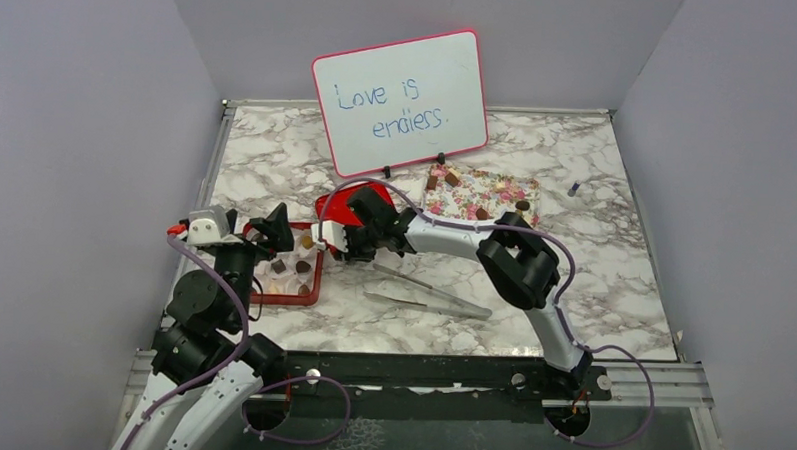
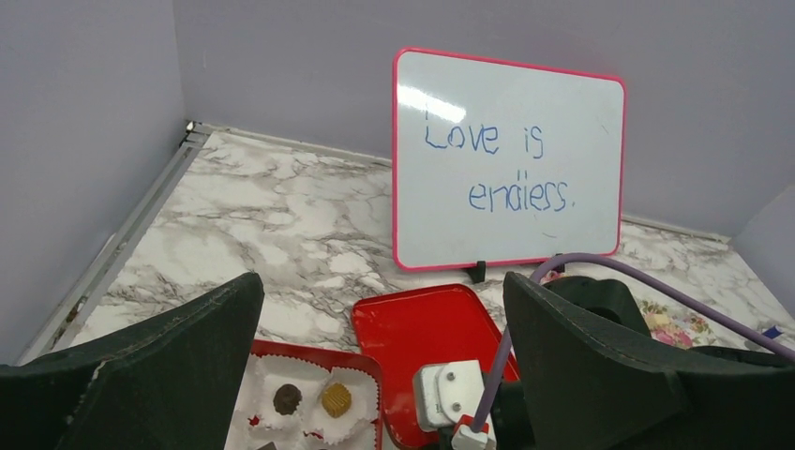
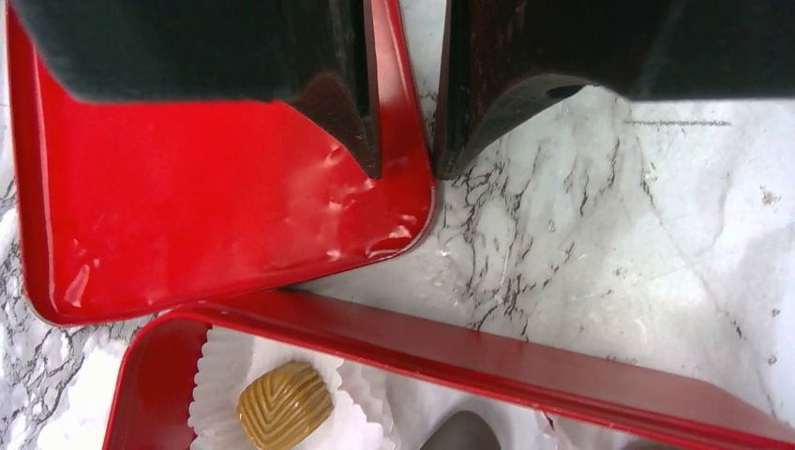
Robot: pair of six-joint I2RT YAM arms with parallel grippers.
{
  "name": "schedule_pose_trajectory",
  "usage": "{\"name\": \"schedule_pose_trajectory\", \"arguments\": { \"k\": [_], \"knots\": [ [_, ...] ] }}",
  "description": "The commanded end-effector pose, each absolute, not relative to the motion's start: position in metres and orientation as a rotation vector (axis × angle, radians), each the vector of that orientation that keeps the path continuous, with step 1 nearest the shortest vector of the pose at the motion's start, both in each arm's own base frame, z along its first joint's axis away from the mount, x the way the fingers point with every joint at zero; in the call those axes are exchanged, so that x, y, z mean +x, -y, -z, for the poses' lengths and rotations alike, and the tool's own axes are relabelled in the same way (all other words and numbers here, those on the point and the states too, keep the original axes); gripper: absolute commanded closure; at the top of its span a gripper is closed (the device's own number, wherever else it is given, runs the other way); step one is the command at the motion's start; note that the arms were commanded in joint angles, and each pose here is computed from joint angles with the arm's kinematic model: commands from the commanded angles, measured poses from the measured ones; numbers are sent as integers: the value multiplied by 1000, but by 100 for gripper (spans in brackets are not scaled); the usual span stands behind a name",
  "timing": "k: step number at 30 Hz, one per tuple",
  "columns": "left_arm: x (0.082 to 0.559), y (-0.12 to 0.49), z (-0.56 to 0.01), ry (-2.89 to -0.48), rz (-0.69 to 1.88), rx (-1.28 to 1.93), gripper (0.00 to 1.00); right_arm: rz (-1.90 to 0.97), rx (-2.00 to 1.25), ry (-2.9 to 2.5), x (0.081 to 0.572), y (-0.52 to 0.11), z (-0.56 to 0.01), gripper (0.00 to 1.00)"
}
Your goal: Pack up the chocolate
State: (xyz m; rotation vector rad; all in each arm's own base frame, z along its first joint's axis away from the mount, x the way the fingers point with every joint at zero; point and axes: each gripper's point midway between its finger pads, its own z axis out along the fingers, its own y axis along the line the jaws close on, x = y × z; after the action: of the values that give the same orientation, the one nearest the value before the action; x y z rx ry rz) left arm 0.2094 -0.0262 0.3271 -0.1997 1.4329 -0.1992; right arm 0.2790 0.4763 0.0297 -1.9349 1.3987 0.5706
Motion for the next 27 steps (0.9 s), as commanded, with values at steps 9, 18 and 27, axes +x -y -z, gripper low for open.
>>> {"name": "schedule_pose_trajectory", "arguments": {
  "k": [9, 18, 27],
  "knots": [
    [212, 34, -320, -1416, 217, -173, 5, -696, -2030, -1385, 260, -477, -18, 94],
    [211, 58, -321, -1406, 257, 0, 5, -667, -1915, -1260, 262, -477, -98, 99],
    [212, 91, -288, -1441, 191, 382, 8, -632, -1867, -1245, 251, -454, -140, 99]
  ]
}}
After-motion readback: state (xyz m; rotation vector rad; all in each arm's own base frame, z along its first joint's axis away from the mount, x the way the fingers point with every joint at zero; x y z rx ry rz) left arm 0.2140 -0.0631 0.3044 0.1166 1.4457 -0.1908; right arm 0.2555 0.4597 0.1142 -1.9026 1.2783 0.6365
